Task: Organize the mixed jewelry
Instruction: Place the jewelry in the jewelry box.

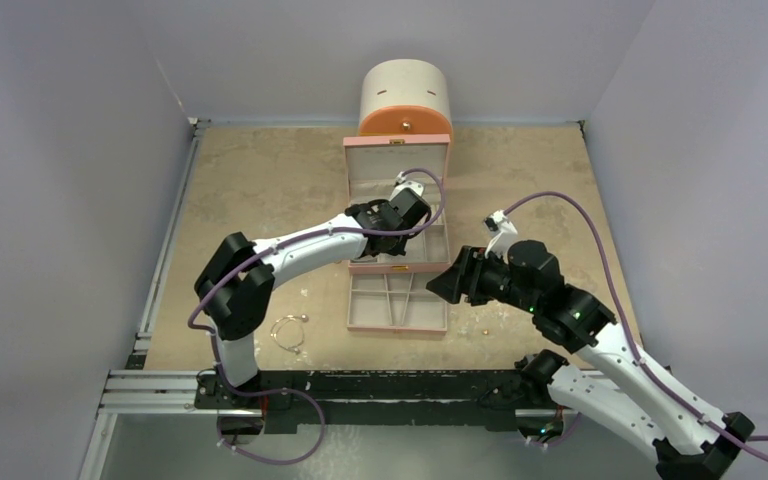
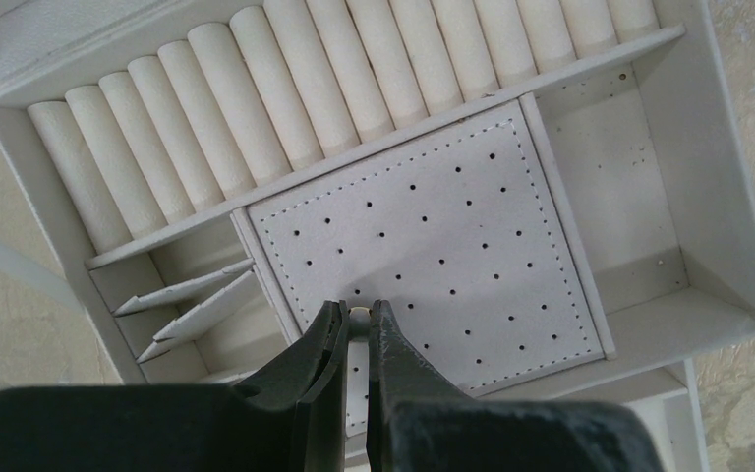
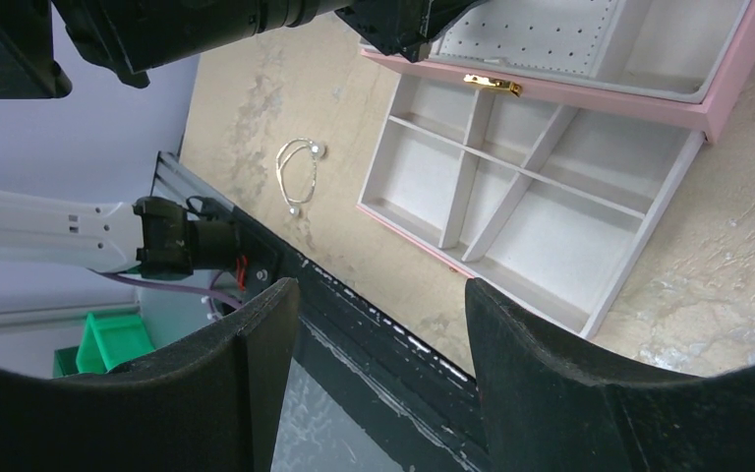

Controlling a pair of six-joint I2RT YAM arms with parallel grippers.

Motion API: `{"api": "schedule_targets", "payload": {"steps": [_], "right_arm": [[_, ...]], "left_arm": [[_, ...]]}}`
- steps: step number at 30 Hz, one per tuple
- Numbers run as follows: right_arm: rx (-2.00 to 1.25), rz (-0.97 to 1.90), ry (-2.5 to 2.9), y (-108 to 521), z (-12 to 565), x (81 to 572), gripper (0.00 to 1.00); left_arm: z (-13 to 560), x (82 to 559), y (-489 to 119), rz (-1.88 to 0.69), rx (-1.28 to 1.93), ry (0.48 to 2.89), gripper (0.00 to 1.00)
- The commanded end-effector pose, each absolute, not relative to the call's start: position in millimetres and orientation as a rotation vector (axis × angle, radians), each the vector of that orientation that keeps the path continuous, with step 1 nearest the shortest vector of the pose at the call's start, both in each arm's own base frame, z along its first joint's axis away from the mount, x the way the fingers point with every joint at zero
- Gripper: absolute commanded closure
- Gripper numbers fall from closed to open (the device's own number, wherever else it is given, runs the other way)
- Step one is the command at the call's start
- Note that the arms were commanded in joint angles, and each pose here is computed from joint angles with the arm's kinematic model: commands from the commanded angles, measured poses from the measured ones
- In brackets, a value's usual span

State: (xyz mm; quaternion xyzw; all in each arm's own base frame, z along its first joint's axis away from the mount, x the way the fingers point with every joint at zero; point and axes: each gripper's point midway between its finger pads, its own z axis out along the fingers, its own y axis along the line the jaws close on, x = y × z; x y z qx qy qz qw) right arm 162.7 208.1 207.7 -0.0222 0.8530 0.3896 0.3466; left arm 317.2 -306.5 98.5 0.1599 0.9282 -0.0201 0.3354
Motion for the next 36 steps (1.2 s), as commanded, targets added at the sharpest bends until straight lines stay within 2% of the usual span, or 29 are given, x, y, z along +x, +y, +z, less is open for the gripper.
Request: {"api": "schedule_targets", "payload": {"steps": [1,20,36], "right_arm": [[-0.073,1.055,2.174,215.5,217.2,164.9,0.34],[-0.081,1.035,2.17,213.1,218.3,165.5,0.34],[-0.067,1.033,2.172,209.7,215.6,163.1,0.34]], "left_arm": [[91.1,300.2,-292.6,-0.027,0.442,2.493,1.0],[139.4,314.3,-304.6,-0.091,0.403,2.408,1.0],[152.6,331.9,-316.4,-0.087,0.39,2.363,1.0]]}}
